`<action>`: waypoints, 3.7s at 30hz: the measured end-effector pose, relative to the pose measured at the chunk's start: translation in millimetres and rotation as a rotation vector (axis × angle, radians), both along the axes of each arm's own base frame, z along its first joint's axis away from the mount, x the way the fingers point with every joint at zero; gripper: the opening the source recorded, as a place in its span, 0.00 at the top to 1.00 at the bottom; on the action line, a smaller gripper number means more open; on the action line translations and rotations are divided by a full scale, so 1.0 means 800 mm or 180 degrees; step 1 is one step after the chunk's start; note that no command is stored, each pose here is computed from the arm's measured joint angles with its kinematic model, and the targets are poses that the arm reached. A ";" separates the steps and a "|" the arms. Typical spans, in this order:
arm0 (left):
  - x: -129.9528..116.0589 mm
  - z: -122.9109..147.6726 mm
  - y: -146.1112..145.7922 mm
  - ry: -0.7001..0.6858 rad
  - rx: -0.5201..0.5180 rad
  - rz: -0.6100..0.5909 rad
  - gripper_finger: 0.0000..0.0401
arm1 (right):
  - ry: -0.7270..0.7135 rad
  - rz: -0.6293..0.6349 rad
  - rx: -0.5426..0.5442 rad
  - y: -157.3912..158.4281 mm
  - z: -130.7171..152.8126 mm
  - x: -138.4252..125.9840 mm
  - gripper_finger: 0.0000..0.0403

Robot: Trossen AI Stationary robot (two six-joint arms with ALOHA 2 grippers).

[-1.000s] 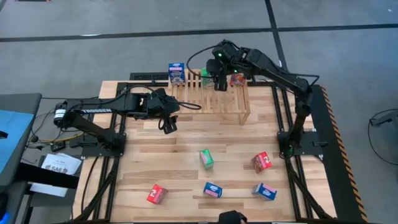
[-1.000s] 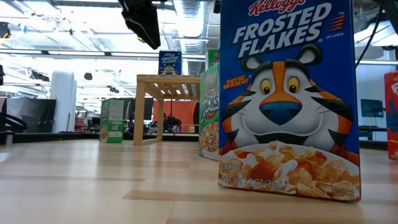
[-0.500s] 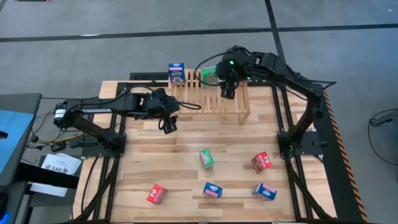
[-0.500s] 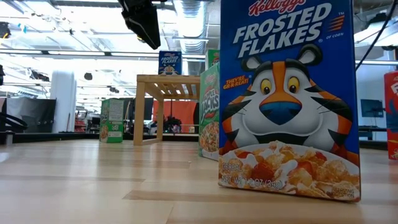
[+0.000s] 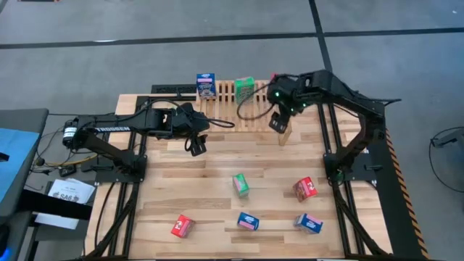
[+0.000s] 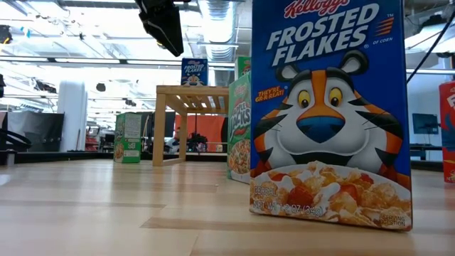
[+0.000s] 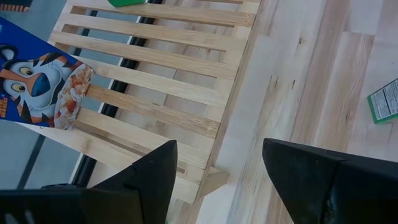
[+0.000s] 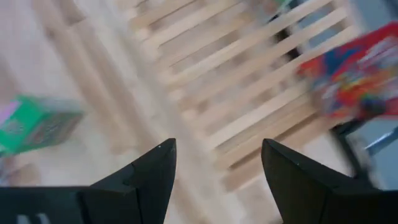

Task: Stack cereal on shelf
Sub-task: Put the top red cereal box on the shelf aligned with the other red cereal box

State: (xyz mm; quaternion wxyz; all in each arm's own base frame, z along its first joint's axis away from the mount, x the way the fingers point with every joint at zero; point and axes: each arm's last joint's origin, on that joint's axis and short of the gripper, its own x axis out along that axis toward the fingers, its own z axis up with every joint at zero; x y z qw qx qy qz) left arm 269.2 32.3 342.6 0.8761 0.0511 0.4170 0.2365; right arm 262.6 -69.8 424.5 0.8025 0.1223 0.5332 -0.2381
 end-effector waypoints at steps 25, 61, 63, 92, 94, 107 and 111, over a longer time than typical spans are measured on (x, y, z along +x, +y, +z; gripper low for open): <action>0.000 0.000 0.000 -0.0002 0.0001 0.0000 0.44 | 0.0392 -0.1867 0.0516 0.170 -0.128 -0.078 0.35; 0.000 0.000 0.000 -0.0002 0.0000 -0.0001 0.44 | 0.0322 -0.2202 0.0668 0.259 -0.229 -0.107 0.35; 0.000 0.000 0.000 -0.0002 0.0000 -0.0001 0.44 | 0.0299 -0.2194 0.0707 0.259 -0.226 -0.107 0.35; 0.000 0.000 0.000 -0.0001 0.0000 0.0000 0.44 | 0.0458 -0.2135 0.0591 0.255 -0.210 -0.118 0.07; 0.000 0.000 0.000 -0.0001 0.0000 0.0000 0.44 | 0.0457 -0.2109 0.0600 0.255 -0.213 -0.117 0.07; 0.000 0.000 0.000 -0.0001 0.0000 -0.0001 0.44 | 0.0470 -0.2148 0.0735 0.252 -0.229 -0.110 0.09; 0.000 0.000 0.000 0.0000 0.0000 0.0000 0.44 | 0.0521 -0.2144 0.0716 0.251 -0.235 -0.103 0.16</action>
